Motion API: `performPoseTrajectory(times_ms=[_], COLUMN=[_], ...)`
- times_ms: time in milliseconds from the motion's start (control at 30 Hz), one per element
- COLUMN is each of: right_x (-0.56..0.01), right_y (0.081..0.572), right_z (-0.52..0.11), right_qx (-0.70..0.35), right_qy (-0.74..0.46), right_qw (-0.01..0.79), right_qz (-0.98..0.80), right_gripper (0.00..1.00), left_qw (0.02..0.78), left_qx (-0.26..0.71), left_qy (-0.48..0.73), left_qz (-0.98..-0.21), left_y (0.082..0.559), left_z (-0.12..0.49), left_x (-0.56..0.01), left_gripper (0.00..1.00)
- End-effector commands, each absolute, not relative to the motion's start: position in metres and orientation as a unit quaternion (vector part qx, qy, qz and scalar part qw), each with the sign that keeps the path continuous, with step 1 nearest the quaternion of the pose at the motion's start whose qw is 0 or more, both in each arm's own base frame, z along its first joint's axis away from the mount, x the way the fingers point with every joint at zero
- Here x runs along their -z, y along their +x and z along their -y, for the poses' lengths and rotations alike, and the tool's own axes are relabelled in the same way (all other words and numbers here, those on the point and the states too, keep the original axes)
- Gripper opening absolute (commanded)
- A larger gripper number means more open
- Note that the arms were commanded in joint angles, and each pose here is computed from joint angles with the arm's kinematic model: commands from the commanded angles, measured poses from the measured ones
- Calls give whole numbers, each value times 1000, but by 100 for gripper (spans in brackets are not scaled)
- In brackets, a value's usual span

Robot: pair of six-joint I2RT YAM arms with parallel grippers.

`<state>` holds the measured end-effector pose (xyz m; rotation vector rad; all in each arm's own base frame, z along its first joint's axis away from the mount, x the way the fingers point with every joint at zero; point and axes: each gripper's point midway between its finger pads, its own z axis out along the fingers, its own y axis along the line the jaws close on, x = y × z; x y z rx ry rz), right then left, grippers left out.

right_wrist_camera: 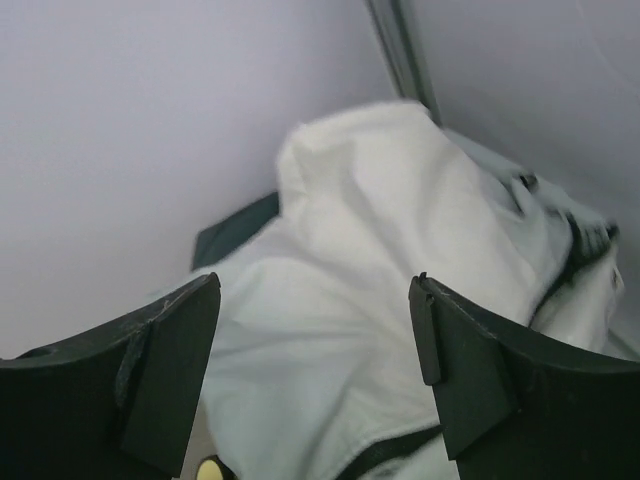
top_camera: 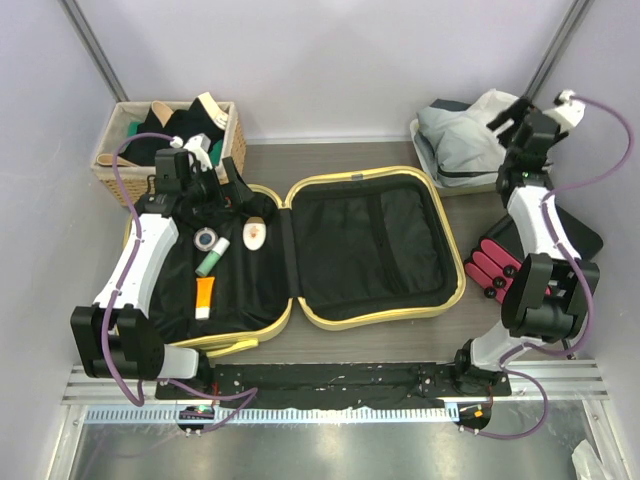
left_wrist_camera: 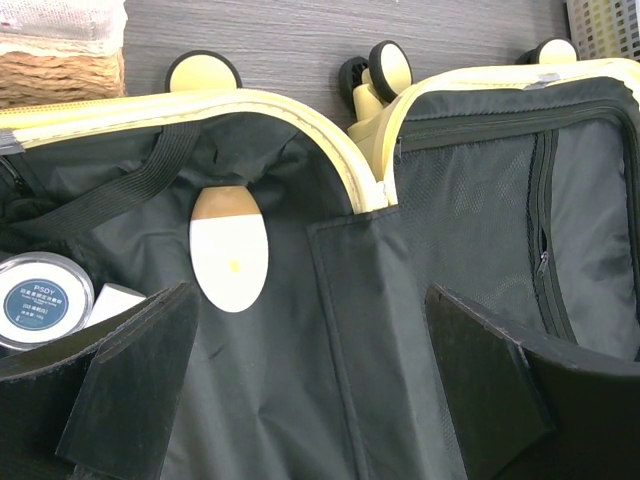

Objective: Open, take out, and arrange the luggage

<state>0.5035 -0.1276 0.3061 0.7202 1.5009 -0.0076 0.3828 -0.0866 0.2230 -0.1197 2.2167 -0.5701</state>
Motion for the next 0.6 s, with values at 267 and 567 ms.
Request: performPoseTrajectory(times_ms=[267, 567], right_x=[-197, -66], right_y=[603, 596], right_z=[64, 61], right_qx=[-150, -121], right_qy=[168, 204], right_qw=[454, 329], right_qz=[-862, -914], right_gripper=[75, 74], left_qw=[443, 436], left_qx=[237, 240], left_qy=[-40, -40], left_qz=[-864, -866], left_y=[383, 384], left_z=[87, 88], left_x=[-245, -241], left_gripper=[100, 99])
